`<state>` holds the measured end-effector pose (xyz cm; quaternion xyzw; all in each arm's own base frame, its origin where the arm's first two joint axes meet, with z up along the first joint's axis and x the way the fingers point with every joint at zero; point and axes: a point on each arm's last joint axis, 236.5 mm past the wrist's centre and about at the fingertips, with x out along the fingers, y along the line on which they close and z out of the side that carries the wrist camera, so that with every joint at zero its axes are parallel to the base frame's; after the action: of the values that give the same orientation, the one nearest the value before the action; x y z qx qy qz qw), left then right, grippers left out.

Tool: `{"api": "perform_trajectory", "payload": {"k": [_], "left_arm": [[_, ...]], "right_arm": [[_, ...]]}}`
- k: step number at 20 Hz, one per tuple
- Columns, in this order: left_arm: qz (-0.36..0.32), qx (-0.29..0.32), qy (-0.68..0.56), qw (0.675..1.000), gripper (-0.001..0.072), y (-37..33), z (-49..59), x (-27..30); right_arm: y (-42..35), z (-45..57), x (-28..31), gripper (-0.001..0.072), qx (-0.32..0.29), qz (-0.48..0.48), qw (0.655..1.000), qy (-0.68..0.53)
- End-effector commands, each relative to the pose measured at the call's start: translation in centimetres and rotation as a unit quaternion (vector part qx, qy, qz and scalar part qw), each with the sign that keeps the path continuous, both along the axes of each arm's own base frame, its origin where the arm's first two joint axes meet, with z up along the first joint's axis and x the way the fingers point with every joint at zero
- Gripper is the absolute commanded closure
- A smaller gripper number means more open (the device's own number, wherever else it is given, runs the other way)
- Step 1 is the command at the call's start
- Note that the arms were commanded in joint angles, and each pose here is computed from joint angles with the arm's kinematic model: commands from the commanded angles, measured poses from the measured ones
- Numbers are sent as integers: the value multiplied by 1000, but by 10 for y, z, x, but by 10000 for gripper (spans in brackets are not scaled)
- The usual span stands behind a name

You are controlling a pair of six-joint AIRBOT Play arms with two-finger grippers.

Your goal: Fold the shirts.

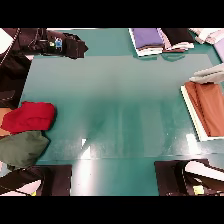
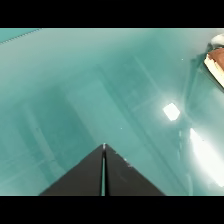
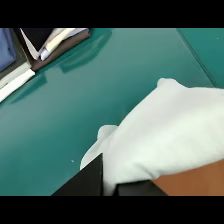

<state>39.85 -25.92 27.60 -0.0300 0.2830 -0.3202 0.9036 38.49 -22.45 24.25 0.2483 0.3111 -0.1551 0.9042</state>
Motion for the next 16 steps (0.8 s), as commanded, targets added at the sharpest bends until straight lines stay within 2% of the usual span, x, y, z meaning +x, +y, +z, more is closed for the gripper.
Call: {"api": "perform_trajectory", "payload": {"k": [1, 6, 12, 13, 14, 15, 16], "left_arm": [[0, 2, -2, 1000, 679, 0, 0, 0], [-7, 12, -5, 1000, 678, 1, -1, -1], [-13, 20, -8, 1000, 678, 1, -3, -2], [-13, 20, -8, 1000, 678, 1, -3, -2], [-13, 19, -8, 1000, 678, 1, -3, -2], [-13, 19, -8, 1000, 678, 1, -3, -2], [-13, 19, -8, 1000, 678, 1, -3, -2]], "right_arm": [[1, -3, -27, 695, -3, -6, 999, 34], [-3, -78, -85, 695, -13, -41, 987, 157], [-1, -159, -170, 693, -20, -66, 944, 324], [0, -167, -181, 637, -20, -68, 936, 344], [-1, -172, -189, 374, -22, -70, 930, 361], [-3, -173, -194, 158, -25, -74, 926, 370], [-4, -168, -192, 77, -28, -75, 928, 364]]}}
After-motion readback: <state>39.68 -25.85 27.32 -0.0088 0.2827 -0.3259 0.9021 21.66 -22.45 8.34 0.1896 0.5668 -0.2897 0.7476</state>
